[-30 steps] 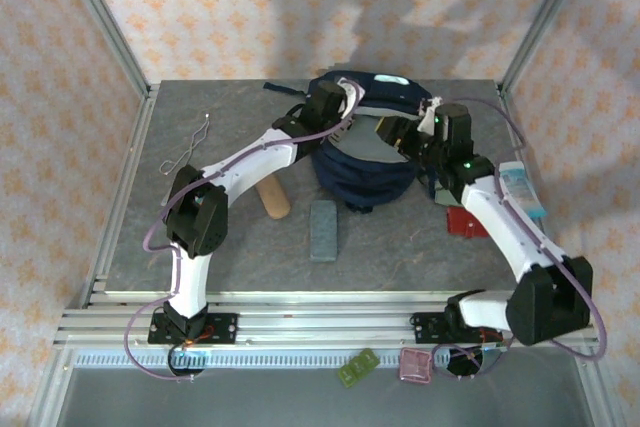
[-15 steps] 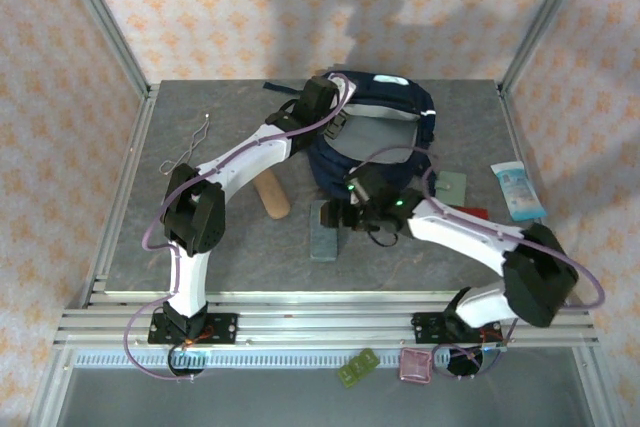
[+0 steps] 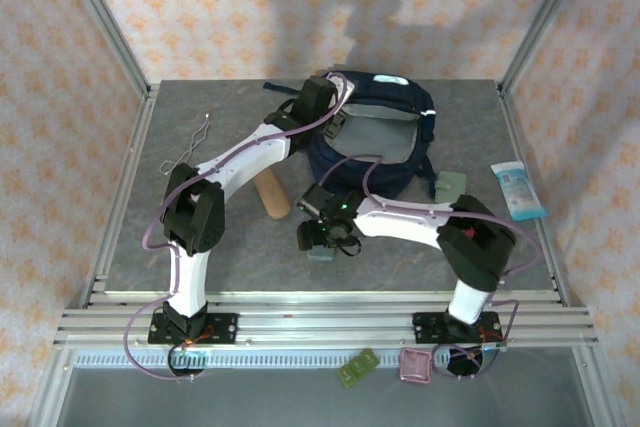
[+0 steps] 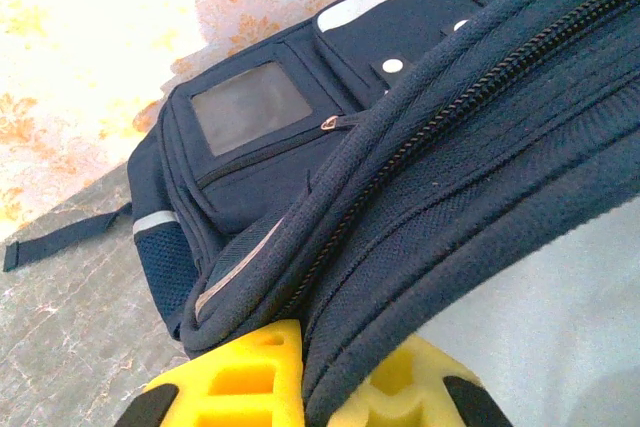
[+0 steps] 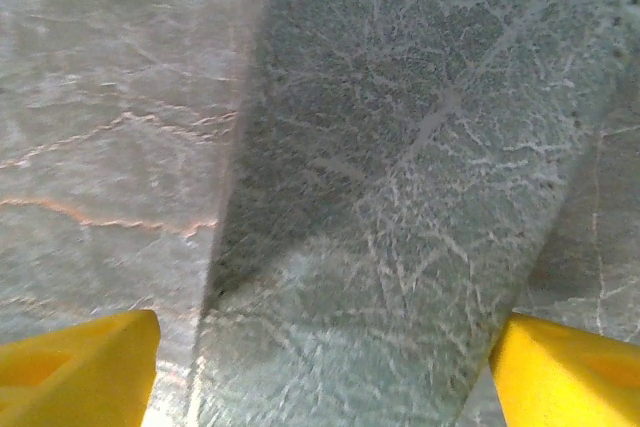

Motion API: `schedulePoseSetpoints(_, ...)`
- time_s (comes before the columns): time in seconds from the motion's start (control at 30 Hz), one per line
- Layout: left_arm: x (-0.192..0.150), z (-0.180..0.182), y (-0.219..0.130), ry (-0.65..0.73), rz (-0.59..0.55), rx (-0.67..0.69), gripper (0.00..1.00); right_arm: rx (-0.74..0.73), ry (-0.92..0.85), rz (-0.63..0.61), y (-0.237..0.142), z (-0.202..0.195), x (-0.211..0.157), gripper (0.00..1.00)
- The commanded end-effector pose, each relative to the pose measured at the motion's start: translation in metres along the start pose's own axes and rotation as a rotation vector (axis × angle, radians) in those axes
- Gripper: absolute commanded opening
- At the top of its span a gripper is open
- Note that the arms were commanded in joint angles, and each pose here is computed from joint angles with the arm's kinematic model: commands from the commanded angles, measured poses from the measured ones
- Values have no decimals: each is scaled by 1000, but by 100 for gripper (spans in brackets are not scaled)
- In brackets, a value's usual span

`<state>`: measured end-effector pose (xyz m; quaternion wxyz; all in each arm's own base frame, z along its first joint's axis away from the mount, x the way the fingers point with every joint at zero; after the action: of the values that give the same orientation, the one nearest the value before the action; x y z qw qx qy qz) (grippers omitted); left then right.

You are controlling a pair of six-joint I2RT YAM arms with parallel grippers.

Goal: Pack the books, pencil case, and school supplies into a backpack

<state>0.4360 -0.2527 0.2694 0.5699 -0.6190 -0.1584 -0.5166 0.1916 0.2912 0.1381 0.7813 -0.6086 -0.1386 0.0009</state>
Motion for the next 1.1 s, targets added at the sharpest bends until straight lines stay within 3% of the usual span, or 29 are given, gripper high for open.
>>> schedulePoseSetpoints(0.0,21,14,-20,-70,-89,19,0,-152,-3,8,11,-4,-5,84)
schedulePoseSetpoints(0.13,25,14,-24,-83,-105,4,0,-204,-8,11,19,-6,-5,81)
schedulePoseSetpoints(0.33,25,16,-27,-97,-101,9,0,-151,-38,-46,-1,-5,-3,51)
schedulePoseSetpoints(0.43,25,21,-30,-130,-112,9,0,-58,-110,-100,-30,-6,-7,44)
schedulePoseSetpoints(0.6,33,28,-50,-189,-187,7,0,16,-141,-237,-88,-25,-13,41)
schedulePoseSetpoints(0.8,40,31,-72,-243,-280,-26,0,64,50,-371,-137,-77,16,40)
schedulePoseSetpoints(0.93,44,30,-85,-276,-341,-57,0,101,98,-382,-141,-91,46,41)
schedulePoseSetpoints(1.07,47,28,-87,-287,-345,-88,0,135,125,-361,-121,-97,76,42)
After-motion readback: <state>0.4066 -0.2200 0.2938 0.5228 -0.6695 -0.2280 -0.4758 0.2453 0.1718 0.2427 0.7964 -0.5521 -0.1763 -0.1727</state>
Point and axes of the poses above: each hand's point on the last joint's axis, 136 mm out from that joint toward the fingers, its own y axis out along the fingers, its own z axis along the line the jaws close on, x = y × z, the point moved 10 cm from there along -y, back along the fingers
